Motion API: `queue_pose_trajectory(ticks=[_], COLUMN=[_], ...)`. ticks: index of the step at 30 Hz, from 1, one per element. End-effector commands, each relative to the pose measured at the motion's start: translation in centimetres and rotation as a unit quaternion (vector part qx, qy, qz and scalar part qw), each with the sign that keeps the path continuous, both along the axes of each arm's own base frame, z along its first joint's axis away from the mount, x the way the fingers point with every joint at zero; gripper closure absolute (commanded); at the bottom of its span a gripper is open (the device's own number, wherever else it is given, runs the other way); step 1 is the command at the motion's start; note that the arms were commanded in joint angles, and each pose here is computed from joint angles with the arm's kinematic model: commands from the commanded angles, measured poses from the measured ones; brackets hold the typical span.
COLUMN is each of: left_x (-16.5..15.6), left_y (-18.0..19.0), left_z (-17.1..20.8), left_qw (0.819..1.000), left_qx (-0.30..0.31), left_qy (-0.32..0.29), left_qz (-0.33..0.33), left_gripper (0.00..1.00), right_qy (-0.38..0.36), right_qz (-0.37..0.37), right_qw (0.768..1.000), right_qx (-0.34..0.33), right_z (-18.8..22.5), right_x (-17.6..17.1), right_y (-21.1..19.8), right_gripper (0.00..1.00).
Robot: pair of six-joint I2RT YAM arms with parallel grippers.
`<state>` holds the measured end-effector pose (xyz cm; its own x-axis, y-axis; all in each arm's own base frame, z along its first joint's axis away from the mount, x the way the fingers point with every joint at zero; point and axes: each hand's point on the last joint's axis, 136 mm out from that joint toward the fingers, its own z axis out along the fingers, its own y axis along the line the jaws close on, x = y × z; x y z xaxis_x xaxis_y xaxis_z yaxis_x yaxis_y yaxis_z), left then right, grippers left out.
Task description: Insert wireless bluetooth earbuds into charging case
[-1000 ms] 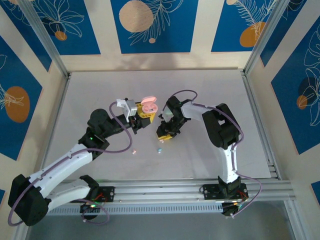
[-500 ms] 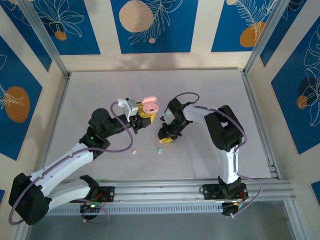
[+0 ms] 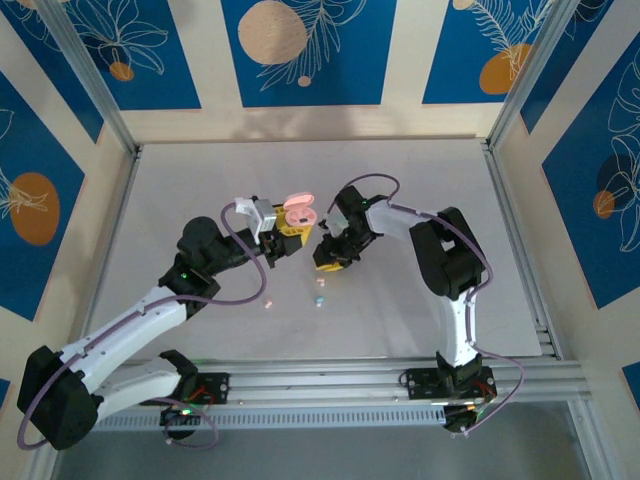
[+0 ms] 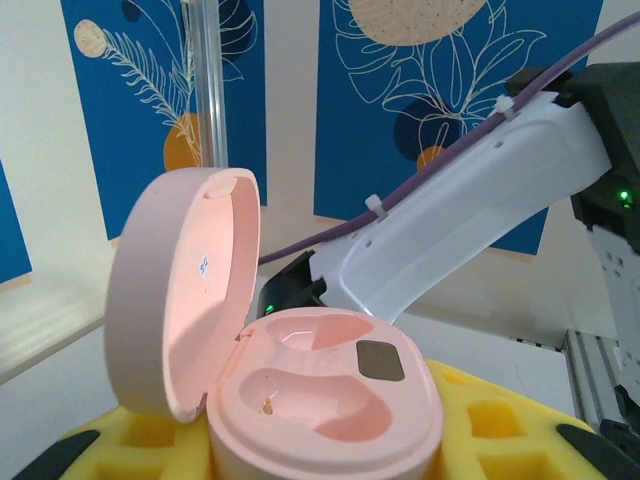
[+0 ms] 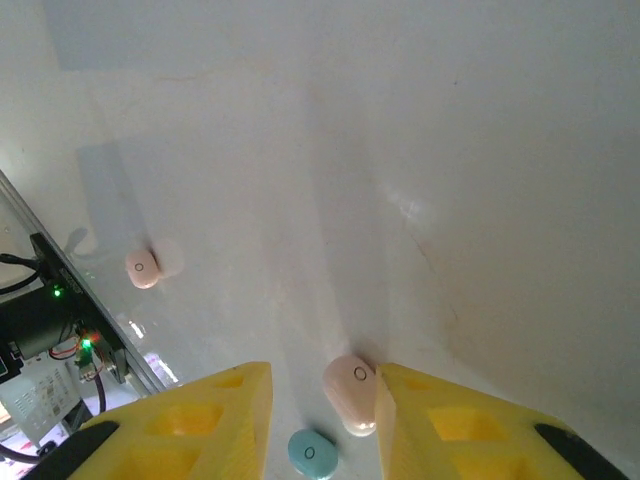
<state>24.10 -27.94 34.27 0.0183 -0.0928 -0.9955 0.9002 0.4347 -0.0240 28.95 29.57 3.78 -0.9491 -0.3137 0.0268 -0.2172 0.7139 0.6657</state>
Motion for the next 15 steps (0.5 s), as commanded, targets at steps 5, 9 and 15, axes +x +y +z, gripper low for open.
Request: queue_pose_trajectory(ticks=[5,9,15], left_x=[-0.4,-0.4,-0.4], left_y=[0.1,0.1,0.0], left_z=[1.0,0.9,0.9], left_qw=[1.000,1.000,1.000], left_qx=[-0.008,-0.007,-0.008], left_qy=[-0.016,-0.016,-0.014], left_qz=[-0.004,-0.004,-0.006], left_gripper=[0.70,0.70,0.70], right_qy=[0.033,0.041,0.042], right_qz=[0.032,0.039,0.044], right_qw=[0.999,0.998,0.998], right_qx=[0.004,0.002,0.002], right_z=[-0.5,-0.7,-0.7], right_x=[-1.8,-2.5,-2.9], right_y=[0.8,0.8,1.0], right_gripper=[0.65,0.66,0.67])
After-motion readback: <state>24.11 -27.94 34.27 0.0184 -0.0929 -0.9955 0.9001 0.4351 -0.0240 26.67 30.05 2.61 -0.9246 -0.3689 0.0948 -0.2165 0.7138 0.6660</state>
